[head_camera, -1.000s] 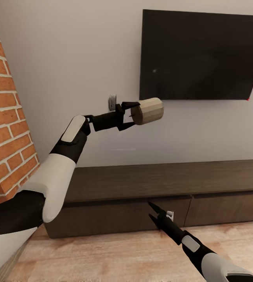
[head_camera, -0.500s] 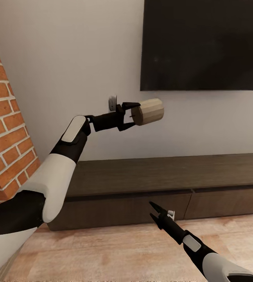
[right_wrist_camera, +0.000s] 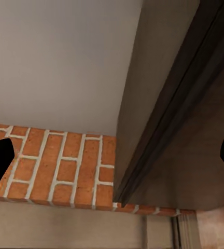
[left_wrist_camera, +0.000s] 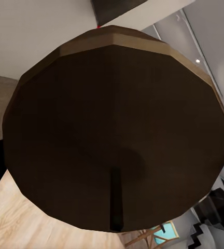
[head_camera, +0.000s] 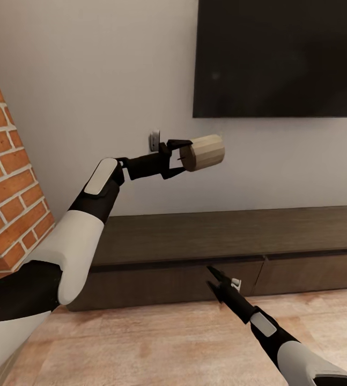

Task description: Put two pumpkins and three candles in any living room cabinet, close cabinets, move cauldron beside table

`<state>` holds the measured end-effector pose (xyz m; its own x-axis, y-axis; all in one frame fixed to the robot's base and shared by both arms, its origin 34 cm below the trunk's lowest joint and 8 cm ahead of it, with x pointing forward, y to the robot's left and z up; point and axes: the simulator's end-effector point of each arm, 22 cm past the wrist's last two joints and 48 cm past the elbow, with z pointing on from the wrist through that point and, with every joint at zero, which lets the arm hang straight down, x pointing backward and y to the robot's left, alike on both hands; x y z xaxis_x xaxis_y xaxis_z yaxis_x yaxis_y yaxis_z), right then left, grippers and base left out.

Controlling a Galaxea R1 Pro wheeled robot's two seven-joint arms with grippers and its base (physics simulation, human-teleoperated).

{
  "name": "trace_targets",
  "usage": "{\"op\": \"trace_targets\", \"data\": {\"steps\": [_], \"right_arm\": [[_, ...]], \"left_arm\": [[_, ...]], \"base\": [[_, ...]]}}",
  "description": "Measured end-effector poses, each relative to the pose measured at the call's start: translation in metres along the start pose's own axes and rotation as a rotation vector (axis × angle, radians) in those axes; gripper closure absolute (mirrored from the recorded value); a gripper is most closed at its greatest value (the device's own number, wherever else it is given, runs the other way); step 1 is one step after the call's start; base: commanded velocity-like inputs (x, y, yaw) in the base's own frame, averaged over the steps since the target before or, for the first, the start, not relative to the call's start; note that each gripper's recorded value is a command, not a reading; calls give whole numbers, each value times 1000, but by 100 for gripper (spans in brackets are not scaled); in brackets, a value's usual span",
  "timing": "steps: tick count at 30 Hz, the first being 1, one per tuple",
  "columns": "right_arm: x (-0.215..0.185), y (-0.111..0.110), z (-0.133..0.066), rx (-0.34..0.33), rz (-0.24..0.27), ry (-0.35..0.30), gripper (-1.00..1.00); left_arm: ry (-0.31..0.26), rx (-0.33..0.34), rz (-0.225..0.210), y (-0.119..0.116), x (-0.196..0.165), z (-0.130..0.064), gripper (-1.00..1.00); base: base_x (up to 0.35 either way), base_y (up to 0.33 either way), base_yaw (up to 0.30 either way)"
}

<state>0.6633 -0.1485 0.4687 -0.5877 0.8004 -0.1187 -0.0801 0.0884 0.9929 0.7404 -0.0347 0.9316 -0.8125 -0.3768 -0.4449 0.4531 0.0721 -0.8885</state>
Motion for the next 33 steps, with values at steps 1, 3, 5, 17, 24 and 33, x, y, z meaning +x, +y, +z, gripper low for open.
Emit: {"op": "trace_targets", "data": {"steps": [1, 3, 5, 17, 24, 33], "right_arm": [[-4, 1, 0, -6, 10, -15, -100], [-10, 3, -1, -13, 21, -36, -100], [-23, 2, -8, -13, 20, -61, -100], [-29, 1, -11, -8, 14, -69, -100], [-29, 2, -11, -9, 11, -69, -100], [-26, -10, -12, 1, 27, -62, -100]], "left_arm": [[-1, 1, 0, 0, 0, 0, 100], [-1, 1, 1, -1, -1, 0, 100], [-3, -2, 2, 0, -1, 0, 100], [14, -20, 15, 3, 6, 4, 100], [25, -24, 21, 4, 10, 7, 100], [69, -69, 28, 29, 24, 16, 100]], "base": [[0, 0, 0], [0, 0, 0], [0, 0, 0], [78, 0, 0], [43, 0, 0], [1, 0, 0]]}}
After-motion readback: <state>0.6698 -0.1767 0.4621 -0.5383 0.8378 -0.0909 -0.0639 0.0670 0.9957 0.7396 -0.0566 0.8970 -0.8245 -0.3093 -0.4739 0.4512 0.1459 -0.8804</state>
